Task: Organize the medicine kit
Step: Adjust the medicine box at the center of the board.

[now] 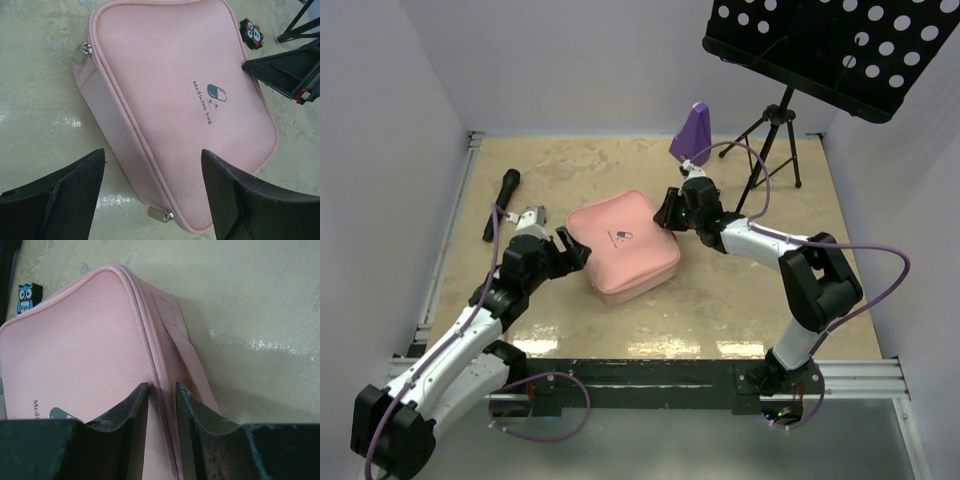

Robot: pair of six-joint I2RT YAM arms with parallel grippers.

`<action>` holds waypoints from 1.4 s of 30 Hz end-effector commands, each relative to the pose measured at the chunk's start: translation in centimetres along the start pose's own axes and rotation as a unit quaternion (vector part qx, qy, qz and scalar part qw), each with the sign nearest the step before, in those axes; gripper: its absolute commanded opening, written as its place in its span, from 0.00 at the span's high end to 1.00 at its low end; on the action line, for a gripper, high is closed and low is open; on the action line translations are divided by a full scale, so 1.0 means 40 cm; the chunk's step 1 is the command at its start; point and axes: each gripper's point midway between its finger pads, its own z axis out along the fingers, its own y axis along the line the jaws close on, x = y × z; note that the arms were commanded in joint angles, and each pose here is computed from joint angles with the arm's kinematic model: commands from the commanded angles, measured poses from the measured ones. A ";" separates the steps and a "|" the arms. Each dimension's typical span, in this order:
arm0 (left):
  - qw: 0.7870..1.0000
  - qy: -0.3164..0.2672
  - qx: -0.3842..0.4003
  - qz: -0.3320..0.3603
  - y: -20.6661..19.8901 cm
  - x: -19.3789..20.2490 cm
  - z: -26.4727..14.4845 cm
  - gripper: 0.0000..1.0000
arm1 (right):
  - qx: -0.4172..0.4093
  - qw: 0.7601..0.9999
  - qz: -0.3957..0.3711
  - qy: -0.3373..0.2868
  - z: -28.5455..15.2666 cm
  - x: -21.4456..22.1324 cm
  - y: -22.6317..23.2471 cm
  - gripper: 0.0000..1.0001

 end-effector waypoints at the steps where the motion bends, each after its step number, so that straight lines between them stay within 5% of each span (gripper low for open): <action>1: 0.999 -0.038 -0.014 -0.011 0.040 -0.005 -0.034 0.17 | 0.032 0.999 -0.009 -0.014 0.021 -0.044 -0.045 0.69; 7: 0.989 -0.074 0.124 -0.037 -0.017 0.042 -0.068 0.11 | 0.028 0.999 -0.004 -0.025 0.032 -0.072 -0.038 0.58; 12: 0.987 -0.059 0.140 -0.055 -0.006 0.089 -0.064 0.00 | 0.014 0.997 -0.013 -0.068 -0.047 -0.145 0.001 0.46; 20: 0.990 -0.083 0.100 -0.048 -0.006 0.024 -0.068 0.00 | -0.015 0.994 -0.039 -0.102 -0.161 -0.153 0.077 0.44; 27: 0.991 -0.120 -0.044 -0.034 0.031 -0.124 -0.065 0.00 | -0.012 0.995 -0.043 -0.090 -0.218 -0.088 0.118 0.44; 42: 0.998 -0.014 -0.047 0.044 0.048 -0.229 0.196 0.03 | 0.010 1.000 0.003 -0.017 -0.283 0.077 0.025 0.38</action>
